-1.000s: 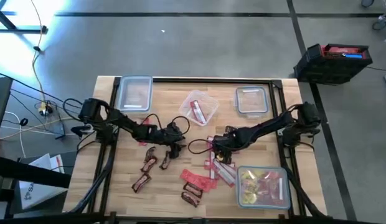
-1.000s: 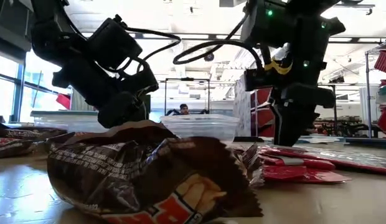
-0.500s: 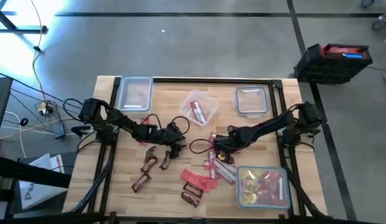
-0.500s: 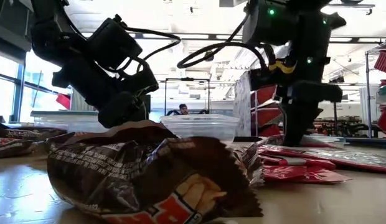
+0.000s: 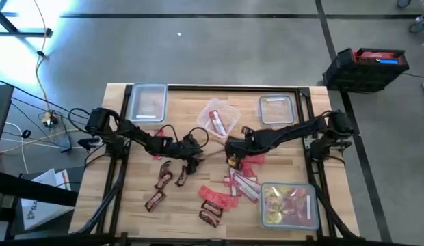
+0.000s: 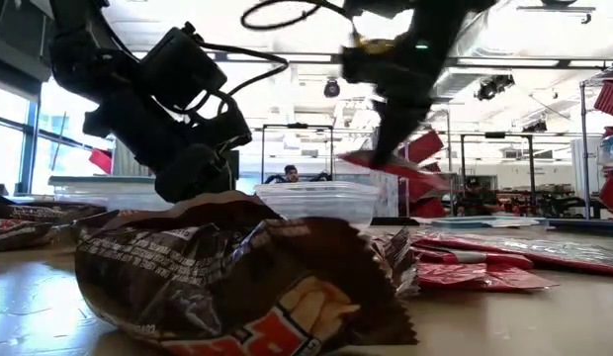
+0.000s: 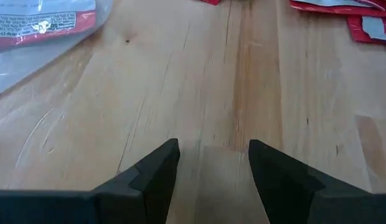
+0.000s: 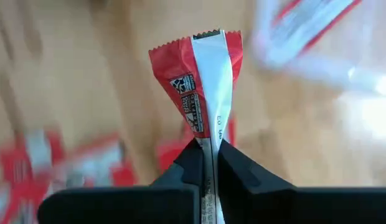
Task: Sort candy
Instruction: Put the strawberry red into the upper middle transparent bin
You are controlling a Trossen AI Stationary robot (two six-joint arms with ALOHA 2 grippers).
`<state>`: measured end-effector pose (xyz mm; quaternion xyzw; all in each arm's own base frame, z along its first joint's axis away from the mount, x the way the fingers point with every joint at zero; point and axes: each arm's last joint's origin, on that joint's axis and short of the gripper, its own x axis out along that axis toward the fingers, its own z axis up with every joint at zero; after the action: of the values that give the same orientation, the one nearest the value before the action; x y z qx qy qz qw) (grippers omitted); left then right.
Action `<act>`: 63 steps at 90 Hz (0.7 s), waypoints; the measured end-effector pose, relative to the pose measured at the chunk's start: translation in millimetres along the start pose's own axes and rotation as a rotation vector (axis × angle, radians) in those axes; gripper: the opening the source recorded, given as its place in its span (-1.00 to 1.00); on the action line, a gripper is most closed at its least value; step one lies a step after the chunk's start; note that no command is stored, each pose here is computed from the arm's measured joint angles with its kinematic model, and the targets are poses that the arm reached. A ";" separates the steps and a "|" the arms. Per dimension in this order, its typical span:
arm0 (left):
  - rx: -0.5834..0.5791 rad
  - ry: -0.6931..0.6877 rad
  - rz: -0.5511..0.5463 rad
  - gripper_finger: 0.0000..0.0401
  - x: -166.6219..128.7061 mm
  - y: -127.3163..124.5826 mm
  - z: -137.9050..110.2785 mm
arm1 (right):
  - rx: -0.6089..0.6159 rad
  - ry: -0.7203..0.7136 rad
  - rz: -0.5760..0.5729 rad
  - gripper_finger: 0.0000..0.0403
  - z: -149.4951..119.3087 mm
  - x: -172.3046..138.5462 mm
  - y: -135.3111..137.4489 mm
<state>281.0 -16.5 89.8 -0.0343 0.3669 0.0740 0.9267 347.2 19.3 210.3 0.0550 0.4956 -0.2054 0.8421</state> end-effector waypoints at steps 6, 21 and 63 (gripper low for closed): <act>-0.002 0.000 -0.001 -0.09 0.1 0.8 0.2 | 0.086 -0.097 -0.002 -0.98 14.9 4.1 -10.7; -0.003 0.000 -0.002 -0.09 0.0 1.3 0.4 | 0.318 -0.235 -0.013 -0.98 41.4 14.2 -49.8; 0.003 -0.020 -0.002 -0.09 0.0 1.1 2.0 | 0.754 -0.235 0.046 -0.97 54.8 61.6 -117.6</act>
<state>282.2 -15.1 91.2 -0.0325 0.3577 0.0731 0.9304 370.8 -121.8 198.1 0.3479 0.2843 -0.3589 0.8181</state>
